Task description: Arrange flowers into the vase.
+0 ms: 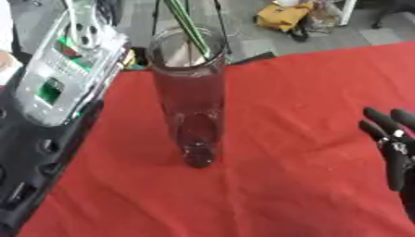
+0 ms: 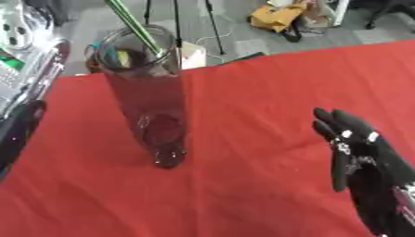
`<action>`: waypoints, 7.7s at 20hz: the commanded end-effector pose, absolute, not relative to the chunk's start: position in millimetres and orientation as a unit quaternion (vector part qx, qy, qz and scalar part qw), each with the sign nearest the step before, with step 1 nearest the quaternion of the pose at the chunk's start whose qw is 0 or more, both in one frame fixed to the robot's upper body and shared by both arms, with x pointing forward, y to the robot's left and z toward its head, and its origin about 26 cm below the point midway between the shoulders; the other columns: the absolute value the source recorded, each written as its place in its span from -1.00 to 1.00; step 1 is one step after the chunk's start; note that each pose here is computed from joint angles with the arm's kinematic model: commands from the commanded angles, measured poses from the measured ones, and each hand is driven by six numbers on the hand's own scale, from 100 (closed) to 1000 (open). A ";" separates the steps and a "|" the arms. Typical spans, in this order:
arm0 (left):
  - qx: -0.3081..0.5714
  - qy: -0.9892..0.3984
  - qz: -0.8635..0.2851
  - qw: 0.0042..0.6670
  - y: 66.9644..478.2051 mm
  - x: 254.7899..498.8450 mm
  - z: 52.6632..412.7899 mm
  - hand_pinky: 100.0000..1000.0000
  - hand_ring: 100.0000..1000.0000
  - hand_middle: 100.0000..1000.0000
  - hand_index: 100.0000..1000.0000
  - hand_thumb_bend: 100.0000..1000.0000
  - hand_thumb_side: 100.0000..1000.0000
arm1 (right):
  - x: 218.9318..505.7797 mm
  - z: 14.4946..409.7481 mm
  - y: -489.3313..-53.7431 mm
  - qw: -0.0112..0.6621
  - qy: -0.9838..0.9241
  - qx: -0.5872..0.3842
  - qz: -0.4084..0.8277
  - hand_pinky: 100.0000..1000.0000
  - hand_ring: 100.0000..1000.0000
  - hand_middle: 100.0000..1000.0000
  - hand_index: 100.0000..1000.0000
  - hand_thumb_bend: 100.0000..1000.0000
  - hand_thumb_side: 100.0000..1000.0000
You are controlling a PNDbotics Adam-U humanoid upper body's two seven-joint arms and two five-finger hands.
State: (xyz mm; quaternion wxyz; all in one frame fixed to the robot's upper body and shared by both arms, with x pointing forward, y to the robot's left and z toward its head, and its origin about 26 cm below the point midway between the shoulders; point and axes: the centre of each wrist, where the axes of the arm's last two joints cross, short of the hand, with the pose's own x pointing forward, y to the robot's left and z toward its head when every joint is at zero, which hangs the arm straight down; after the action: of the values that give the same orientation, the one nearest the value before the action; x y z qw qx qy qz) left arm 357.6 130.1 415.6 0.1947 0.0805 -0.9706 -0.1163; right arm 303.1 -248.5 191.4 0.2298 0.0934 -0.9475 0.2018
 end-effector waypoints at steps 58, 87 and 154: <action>0.257 -0.838 -0.414 0.244 156.2 363.2 405.1 0.10 0.42 0.47 0.73 -1.00 0.50 | 299.3 195.8 -256.2 0.231 -0.951 0.082 0.190 1.00 1.00 -0.64 0.87 -1.00 1.00; 0.316 -0.747 -0.527 0.253 171.0 368.5 422.1 0.50 0.70 0.80 1.00 -1.00 0.84 | 298.8 194.9 -256.7 0.243 -0.946 0.084 0.199 1.00 1.00 -0.64 0.87 -1.00 1.00; 0.304 -0.699 -0.582 0.284 206.5 372.0 421.9 0.88 0.89 1.00 1.00 -0.73 1.00 | 298.5 192.9 -255.5 0.250 -0.945 0.082 0.196 1.00 1.00 -0.66 0.88 -1.00 1.00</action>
State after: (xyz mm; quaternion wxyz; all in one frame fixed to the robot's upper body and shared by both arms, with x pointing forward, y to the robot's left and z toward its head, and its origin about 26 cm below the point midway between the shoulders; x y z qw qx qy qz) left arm 380.5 194.6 406.6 0.2937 0.2857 -0.6887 -0.5982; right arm 301.0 -255.2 186.8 0.2620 0.0855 -0.9420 0.1918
